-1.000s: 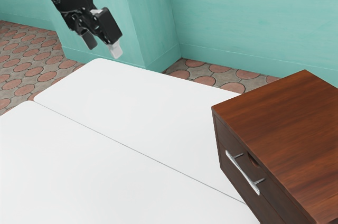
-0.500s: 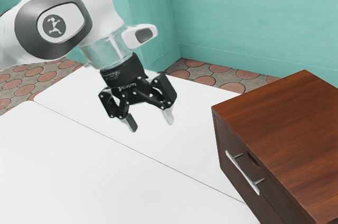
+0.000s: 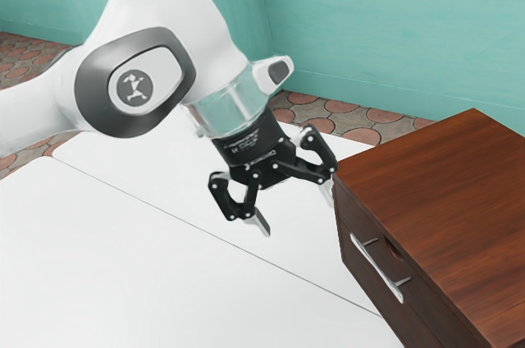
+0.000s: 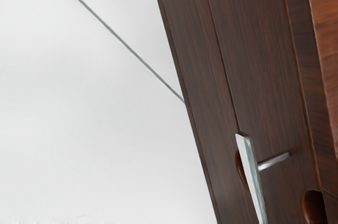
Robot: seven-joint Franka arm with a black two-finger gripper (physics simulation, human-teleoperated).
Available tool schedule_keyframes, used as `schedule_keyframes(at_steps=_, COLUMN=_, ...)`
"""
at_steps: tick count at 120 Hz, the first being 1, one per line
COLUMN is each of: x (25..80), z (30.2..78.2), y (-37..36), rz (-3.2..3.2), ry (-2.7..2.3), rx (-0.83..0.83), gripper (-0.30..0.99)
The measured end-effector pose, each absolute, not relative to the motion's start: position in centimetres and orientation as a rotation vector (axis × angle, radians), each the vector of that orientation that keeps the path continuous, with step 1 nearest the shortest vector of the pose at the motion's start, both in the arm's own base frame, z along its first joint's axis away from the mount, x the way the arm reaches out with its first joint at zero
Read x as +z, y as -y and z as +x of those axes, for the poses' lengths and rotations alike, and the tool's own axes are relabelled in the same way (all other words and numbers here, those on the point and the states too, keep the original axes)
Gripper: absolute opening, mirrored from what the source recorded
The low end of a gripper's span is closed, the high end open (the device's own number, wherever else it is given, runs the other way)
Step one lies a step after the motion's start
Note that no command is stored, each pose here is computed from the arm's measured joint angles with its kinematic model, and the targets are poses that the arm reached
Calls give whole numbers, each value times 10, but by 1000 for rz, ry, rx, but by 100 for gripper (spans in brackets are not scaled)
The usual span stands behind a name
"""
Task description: Pull the drawer handle with one arm to open the drawer
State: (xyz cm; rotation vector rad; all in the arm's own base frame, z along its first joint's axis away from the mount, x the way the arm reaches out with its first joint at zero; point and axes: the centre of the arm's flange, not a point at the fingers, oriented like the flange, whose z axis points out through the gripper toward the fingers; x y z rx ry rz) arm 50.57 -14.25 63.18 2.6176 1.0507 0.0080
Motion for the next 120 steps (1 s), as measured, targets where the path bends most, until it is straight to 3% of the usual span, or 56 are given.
schedule_keyframes(at_steps=120, x=588, z=498, y=200, rz=2450, ry=-1648, rx=126, gripper=64)
